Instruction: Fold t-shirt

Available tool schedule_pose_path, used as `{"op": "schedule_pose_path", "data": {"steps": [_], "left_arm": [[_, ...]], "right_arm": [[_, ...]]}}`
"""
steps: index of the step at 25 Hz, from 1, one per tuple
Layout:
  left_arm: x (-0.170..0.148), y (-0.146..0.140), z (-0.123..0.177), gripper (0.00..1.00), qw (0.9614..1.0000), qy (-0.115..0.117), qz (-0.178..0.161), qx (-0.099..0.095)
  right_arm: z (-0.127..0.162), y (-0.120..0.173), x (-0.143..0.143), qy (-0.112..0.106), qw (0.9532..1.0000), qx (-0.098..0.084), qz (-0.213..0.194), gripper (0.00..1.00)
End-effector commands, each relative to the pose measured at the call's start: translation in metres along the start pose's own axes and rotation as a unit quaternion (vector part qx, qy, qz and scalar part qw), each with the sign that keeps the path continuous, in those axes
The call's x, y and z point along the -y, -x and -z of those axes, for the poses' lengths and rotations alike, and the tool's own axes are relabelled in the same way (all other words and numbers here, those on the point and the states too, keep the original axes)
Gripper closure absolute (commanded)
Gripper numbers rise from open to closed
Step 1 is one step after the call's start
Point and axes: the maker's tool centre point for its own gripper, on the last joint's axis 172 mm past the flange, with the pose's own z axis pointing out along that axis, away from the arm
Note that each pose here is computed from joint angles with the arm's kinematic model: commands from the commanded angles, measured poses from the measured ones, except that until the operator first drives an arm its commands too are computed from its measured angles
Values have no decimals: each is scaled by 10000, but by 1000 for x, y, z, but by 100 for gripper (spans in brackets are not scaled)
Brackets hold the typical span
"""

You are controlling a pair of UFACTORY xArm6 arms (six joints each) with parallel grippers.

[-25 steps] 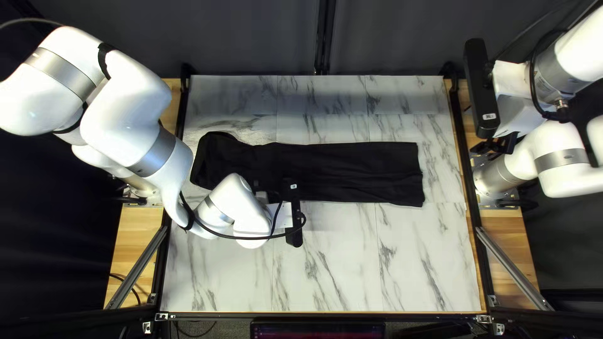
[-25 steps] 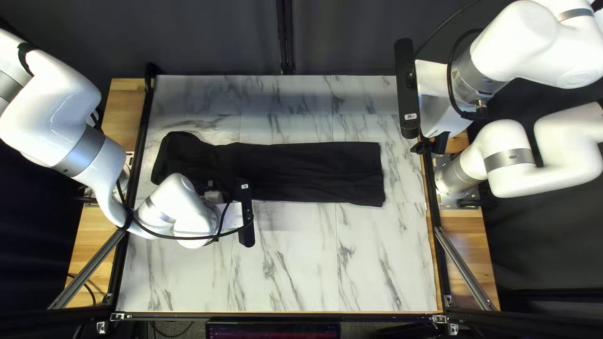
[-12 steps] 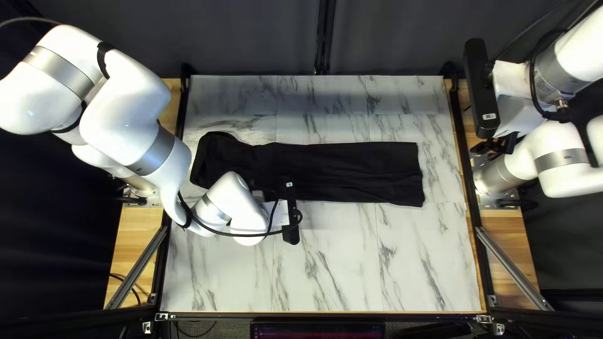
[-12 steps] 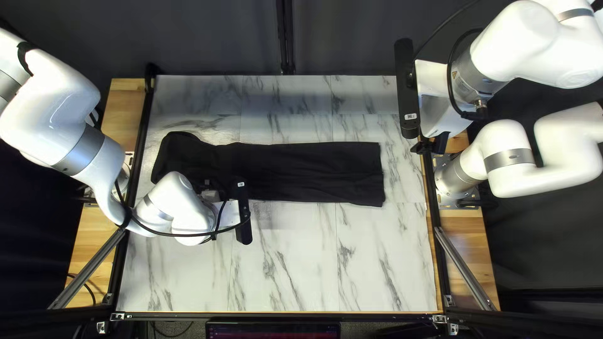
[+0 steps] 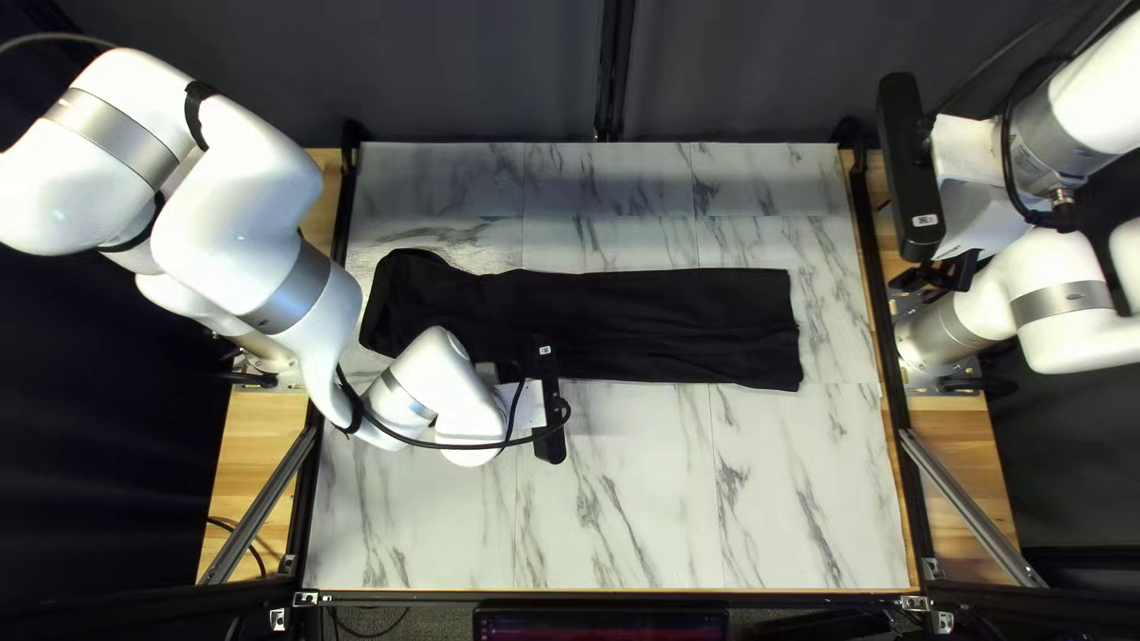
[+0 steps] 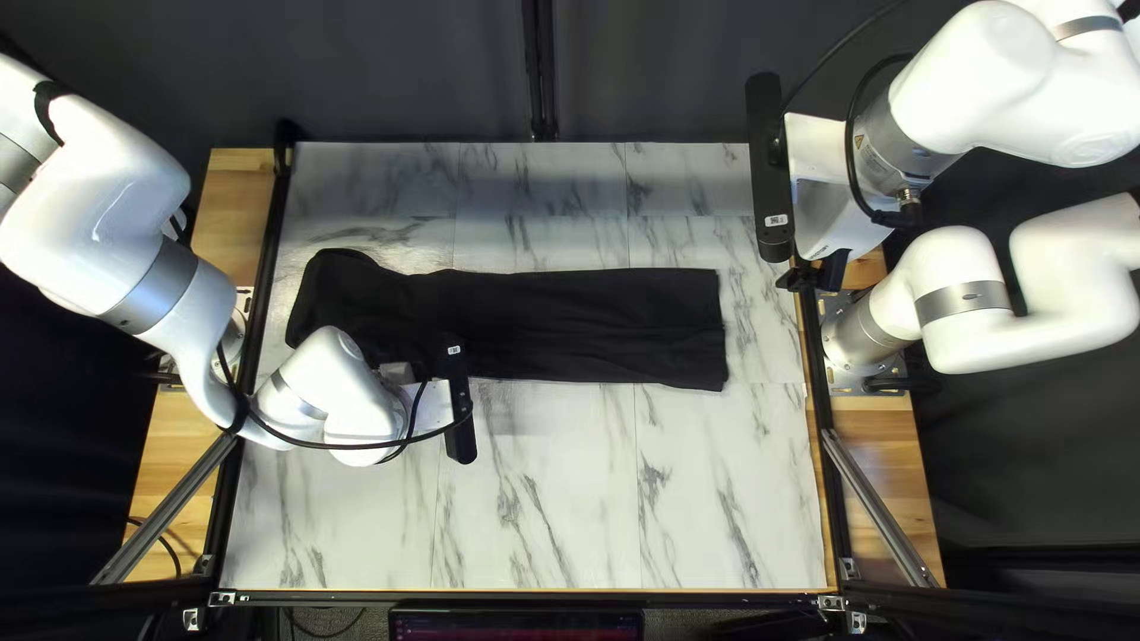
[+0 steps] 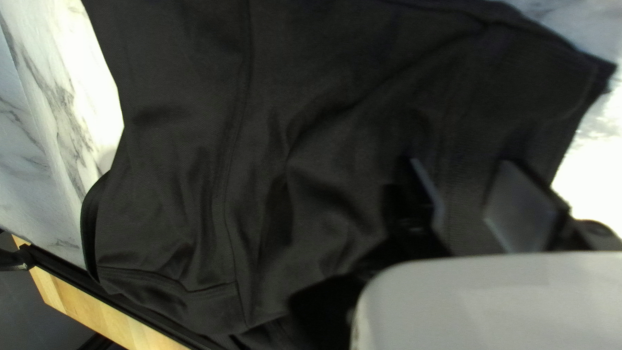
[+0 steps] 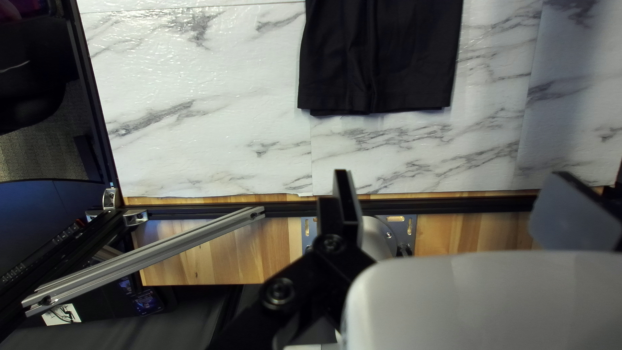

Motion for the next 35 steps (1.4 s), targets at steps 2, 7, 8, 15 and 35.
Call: {"op": "schedule_pose_path", "data": {"steps": [2, 7, 8, 15, 35], "left_arm": [[-4, -1, 2, 56, 10000, 0, 1, -13], [-13, -2, 9, 41, 10000, 0, 7, -56], [-15, -2, 10, 36, 10000, -4, 12, -61], [-19, 1, 7, 12, 10000, -57, 44, -31], [-8, 3, -2, 44, 9999, -71, 87, 56]], "right_arm": [[0, 0, 0, 0, 10000, 0, 0, 0], [0, 0, 0, 0, 10000, 0, 0, 0], [0, 0, 0, 0, 10000, 0, 0, 0], [0, 0, 0, 0, 10000, 0, 0, 0], [0, 0, 0, 0, 10000, 0, 0, 0]]}}
